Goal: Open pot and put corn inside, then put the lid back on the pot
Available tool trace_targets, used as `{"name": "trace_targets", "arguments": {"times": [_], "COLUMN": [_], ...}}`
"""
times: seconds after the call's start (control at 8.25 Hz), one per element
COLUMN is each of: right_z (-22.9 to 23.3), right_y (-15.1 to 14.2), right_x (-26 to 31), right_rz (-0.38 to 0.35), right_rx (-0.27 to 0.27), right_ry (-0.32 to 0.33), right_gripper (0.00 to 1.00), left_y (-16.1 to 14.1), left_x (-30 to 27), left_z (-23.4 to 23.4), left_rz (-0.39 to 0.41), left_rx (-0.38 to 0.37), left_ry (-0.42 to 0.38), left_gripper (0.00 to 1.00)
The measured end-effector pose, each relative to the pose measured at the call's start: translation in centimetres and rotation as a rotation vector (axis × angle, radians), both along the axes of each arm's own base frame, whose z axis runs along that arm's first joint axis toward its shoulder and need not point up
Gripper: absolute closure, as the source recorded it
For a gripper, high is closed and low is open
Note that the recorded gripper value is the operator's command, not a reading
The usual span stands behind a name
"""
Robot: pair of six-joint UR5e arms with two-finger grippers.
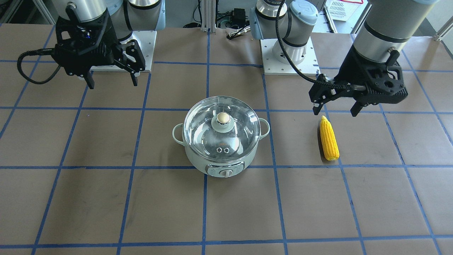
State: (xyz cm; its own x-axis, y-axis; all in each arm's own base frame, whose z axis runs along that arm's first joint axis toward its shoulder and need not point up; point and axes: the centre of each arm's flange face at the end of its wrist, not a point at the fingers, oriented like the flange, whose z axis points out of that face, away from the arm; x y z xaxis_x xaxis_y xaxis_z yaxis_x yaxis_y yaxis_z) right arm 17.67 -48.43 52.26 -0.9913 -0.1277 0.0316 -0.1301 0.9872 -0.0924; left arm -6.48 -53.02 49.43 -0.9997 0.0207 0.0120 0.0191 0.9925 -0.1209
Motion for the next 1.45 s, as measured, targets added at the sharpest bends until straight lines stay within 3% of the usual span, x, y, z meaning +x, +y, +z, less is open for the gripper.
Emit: {"name": "trace_targets", "arguments": {"times": [0.24, 0.61, 1.09, 1.45], "right_z": [-1.4, -5.1, -8.7, -11.7], "right_y": [0.1, 0.3, 0.2, 1.4], "right_x": [3.9, 12.0, 16.4, 21.7], "right_rz": [0.016, 0.077, 0.039, 0.024], "right_rx": [0.001, -0.008, 0.014, 0.005], "right_ry": [-0.004, -0.007, -0.017, -0.031], "right_gripper": [0.0, 0.0, 0.0, 0.0], "left_y": [-1.5, -1.4, -1.1, -2.3], "left_x": [7.0, 15.0, 16.1, 16.6], "left_z": [-2.4, -10.0, -19.3, -24.6], "left_rz": [-0.002, 0.024, 0.036, 0.038], "left_rx": [0.045, 0.18, 0.347, 0.416], "left_ry": [-0.003, 0.043, 0.119, 0.149], "left_gripper": [0.0, 0.0, 0.0, 0.0]}}
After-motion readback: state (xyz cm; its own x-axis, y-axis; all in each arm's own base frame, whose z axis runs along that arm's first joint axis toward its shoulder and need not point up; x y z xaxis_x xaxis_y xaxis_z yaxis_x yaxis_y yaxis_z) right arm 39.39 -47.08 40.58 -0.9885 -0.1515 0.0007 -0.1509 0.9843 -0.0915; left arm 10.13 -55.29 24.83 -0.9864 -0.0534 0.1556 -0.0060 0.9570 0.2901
